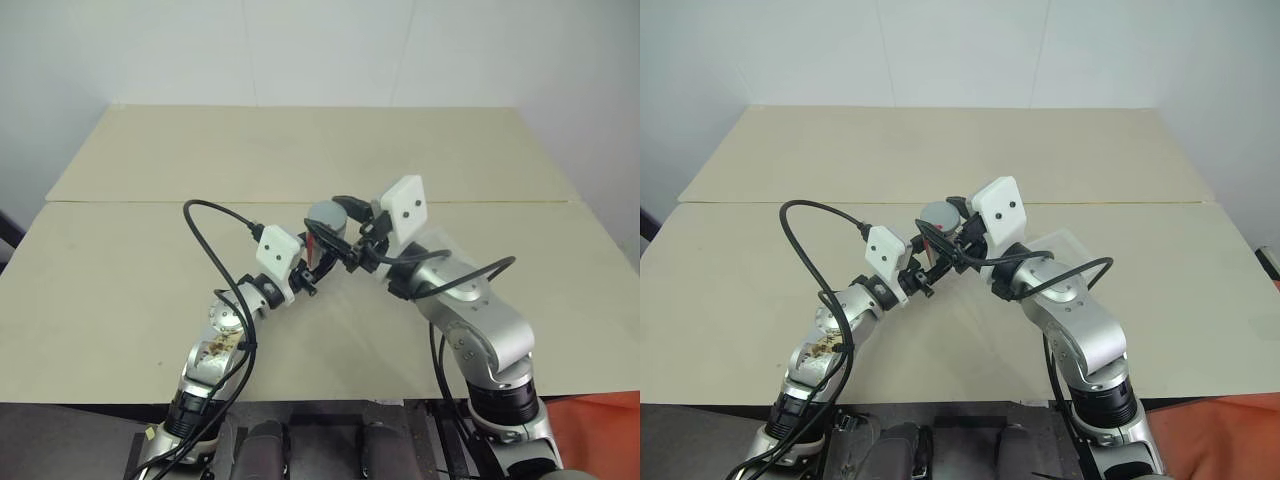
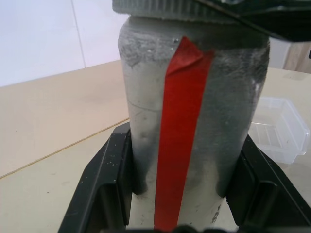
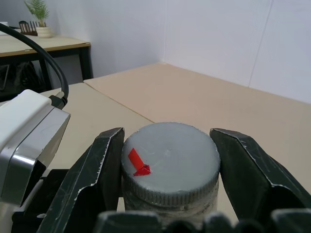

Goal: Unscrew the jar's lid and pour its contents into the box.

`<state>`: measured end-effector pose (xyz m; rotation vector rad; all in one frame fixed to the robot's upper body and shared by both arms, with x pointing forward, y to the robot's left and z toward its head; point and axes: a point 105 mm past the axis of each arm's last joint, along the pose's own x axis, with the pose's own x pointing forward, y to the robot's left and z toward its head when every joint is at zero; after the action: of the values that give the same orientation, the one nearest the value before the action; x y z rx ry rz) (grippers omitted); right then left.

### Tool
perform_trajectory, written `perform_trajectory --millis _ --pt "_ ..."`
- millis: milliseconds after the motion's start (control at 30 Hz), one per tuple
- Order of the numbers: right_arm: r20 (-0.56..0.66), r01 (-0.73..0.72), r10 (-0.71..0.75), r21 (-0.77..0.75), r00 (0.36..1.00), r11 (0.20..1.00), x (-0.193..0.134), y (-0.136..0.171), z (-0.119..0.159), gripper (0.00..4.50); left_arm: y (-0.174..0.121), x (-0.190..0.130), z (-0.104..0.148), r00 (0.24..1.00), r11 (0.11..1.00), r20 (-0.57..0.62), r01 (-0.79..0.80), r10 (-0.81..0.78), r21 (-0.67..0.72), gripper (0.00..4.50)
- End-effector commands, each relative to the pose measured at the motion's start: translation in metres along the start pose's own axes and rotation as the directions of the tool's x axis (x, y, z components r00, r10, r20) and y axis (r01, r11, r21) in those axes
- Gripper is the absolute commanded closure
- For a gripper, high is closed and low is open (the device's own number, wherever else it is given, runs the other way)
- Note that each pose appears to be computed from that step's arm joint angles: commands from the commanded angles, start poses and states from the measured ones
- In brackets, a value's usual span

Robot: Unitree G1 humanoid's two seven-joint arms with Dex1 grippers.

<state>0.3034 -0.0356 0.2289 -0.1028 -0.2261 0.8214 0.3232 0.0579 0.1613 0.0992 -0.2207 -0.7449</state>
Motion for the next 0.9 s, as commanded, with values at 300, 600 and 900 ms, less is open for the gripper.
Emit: perform_trajectory --millis 300,600,900 --pt "0.02 -0.365 0.366 -0.044 0.93 0.93 -0.03 -0.003 0.01 1.72 -0.02 -0.012 0.016 0.983 0.986 0.078 0.165 -0.165 -0.003 2.36" --pt "0.012 -0.688 0.688 -0.022 0.726 0.726 -0.036 -0.01 0.009 1.72 -0.034 -0.015 0.018 0.962 0.966 0.091 0.258 -0.257 -0.003 2.36" --pt "-0.002 -0.852 0.852 -0.005 0.524 0.524 -0.027 -0.014 0.003 1.72 -0.035 -0.015 0.015 0.959 0.963 0.091 0.269 -0.267 -0.009 2.36"
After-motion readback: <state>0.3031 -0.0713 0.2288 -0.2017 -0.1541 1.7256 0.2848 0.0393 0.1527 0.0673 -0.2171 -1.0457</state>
